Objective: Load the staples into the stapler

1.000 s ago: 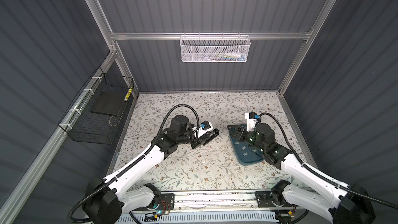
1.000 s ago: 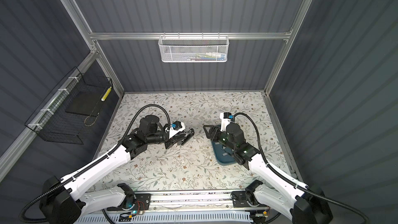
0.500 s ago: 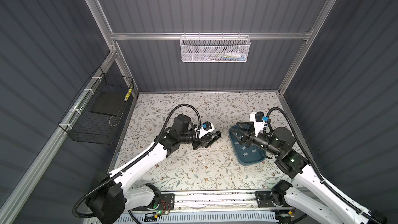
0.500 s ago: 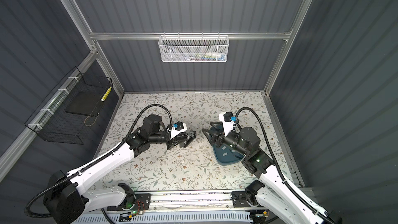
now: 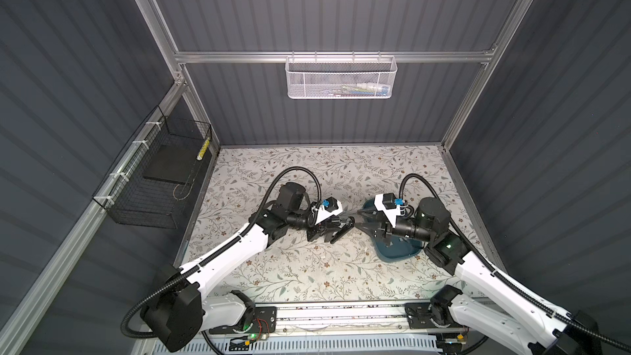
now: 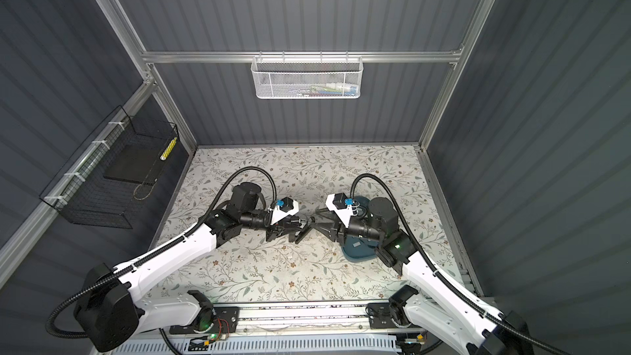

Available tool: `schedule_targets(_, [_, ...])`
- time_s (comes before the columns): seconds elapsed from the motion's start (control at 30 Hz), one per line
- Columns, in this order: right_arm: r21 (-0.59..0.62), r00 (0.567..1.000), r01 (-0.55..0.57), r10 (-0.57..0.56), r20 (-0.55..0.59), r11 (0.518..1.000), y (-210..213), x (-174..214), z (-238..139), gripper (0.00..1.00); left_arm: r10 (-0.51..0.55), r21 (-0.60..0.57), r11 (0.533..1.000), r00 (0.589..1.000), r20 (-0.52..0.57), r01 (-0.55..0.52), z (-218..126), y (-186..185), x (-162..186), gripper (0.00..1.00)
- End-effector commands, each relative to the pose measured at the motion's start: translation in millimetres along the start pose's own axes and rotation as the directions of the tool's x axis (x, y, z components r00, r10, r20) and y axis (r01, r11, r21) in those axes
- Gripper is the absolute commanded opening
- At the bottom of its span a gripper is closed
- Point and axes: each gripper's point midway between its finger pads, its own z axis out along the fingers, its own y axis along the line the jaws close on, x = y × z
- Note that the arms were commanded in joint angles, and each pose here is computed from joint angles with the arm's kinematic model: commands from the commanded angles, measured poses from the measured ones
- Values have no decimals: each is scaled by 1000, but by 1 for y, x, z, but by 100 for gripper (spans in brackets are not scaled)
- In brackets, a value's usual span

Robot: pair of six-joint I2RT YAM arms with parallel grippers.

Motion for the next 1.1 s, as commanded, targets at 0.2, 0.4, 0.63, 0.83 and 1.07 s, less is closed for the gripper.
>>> schedule_targets(0.2, [-64,997,-62,59,-49,996,0,8,13,44,121,51,991,989,90,-126,-8,-15,-36,0])
schedule_targets(0.4, [-77,986,-116,105,-126,990,-2,19,23,40,117,59,991,991,63,-121,-3,-13,-29,0])
schedule_targets(0.63, [-95,977,-122,103,-187,988,0,36,30,39,114,72,990,992,60,-118,-2,-14,-27,0])
schedule_targets(0.83, [-82,949,-150,120,-293,985,-6,61,39,36,115,64,991,991,67,-119,-7,-16,-31,0])
schedule_targets(1.07, [-69,934,-122,91,-345,990,-6,83,36,31,111,27,993,991,70,-113,-15,-14,-37,0])
